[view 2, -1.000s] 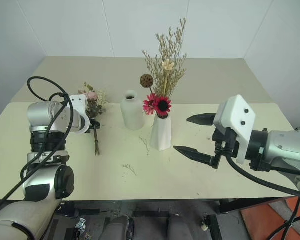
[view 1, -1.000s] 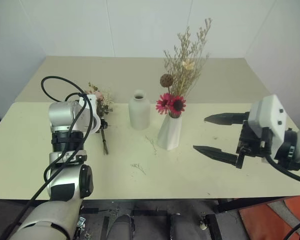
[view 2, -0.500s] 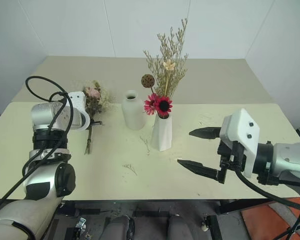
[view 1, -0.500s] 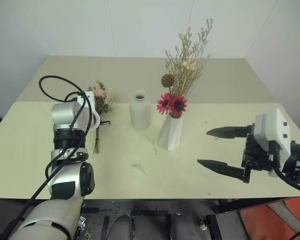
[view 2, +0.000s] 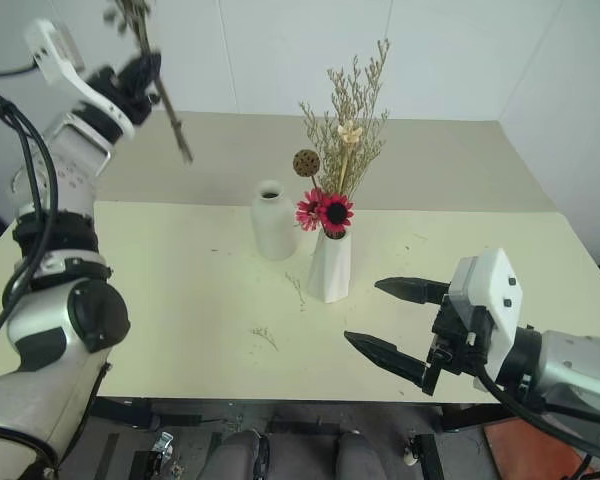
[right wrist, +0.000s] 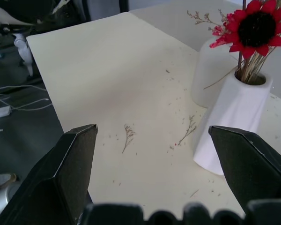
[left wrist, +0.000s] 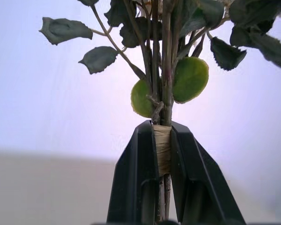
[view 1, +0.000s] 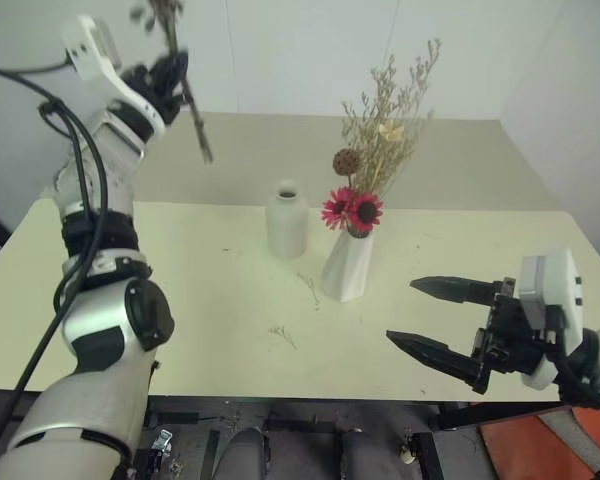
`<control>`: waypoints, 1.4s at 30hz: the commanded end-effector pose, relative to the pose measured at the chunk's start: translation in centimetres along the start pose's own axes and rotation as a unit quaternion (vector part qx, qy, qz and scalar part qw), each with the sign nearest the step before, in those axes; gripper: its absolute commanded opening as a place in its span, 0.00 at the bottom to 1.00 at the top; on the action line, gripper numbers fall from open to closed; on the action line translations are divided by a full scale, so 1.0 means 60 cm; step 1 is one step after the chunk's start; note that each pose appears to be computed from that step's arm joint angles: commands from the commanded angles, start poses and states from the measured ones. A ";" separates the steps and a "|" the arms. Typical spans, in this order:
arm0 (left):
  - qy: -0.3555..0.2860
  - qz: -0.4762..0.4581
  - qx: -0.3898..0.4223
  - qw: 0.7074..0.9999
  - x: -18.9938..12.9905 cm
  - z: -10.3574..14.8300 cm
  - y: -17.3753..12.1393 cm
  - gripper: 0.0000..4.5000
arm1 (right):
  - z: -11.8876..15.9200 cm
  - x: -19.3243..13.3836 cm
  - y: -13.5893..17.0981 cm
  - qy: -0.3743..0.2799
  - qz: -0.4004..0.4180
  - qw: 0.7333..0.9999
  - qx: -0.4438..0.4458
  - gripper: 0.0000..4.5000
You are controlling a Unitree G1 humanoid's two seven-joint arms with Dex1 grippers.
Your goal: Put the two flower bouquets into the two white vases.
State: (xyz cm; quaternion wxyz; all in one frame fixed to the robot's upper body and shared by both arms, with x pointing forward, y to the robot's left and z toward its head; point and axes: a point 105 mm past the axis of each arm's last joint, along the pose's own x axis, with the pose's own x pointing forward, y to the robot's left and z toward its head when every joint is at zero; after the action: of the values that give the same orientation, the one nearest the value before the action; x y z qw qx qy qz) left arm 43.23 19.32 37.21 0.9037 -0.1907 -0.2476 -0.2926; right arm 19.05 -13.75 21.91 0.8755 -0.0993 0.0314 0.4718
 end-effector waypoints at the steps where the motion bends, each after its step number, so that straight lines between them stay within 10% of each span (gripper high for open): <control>1: -0.078 -0.108 -0.063 0.989 0.018 0.019 -0.040 0.03 | 0.006 -0.001 0.015 -0.022 -0.024 0.999 -0.008 1.00; 42: 0.037 -0.183 -0.064 0.980 -0.014 -0.166 -0.073 0.03 | 0.001 -0.008 0.015 -0.008 -0.067 0.998 -0.016 1.00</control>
State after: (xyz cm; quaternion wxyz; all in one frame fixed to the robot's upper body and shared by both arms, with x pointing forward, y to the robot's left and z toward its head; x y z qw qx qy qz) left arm 43.53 11.49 28.96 0.8331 -0.2043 -0.2103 -0.4691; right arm 18.34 -13.98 21.28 0.9059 -0.0997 0.0268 0.4108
